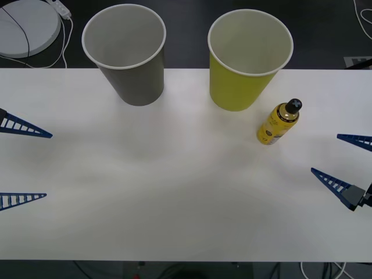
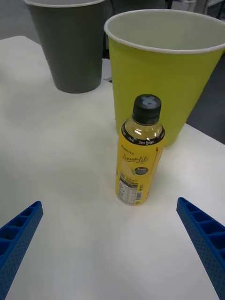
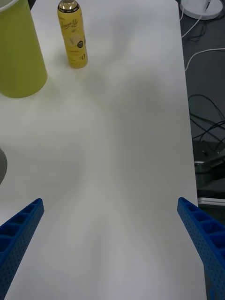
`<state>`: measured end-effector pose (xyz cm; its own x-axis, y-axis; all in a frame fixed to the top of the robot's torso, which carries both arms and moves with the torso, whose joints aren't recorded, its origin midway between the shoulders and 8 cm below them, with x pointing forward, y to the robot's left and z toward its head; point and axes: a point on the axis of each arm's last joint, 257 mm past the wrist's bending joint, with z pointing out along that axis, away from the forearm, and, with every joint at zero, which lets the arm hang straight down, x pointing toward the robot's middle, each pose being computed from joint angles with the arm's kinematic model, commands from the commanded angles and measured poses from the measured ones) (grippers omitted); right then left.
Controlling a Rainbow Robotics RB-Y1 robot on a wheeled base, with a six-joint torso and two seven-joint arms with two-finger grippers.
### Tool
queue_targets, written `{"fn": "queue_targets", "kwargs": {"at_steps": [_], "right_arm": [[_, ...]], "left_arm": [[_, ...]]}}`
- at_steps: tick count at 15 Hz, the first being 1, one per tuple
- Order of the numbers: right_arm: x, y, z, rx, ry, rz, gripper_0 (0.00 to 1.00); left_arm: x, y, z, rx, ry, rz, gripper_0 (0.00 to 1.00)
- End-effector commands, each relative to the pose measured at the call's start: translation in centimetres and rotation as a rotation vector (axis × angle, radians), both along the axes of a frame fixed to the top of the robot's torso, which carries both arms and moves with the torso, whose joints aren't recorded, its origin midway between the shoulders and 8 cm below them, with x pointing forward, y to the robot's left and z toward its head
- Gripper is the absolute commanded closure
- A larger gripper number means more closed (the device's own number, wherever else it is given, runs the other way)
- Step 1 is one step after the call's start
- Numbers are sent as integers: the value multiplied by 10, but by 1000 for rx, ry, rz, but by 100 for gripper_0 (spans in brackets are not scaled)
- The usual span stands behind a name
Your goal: Put the can into the green bin and the plastic bottle into the gray bin
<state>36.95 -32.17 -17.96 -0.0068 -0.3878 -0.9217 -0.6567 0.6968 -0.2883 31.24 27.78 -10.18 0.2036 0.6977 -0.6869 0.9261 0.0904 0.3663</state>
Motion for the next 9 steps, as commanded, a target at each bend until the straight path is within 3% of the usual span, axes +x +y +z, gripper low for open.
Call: {"fn": "queue_targets", "kwargs": {"at_steps": [1,5,9], "right_arm": [[10,0,-13,48,21,-27,0],[25,11,-24,105,36,-37,0],[42,18,-18,122,12,-63,0]], "left_arm": [[0,0,0,0,0,0,0],[0,0,0,0,0,0,0],[0,0,0,0,0,0,0]]}}
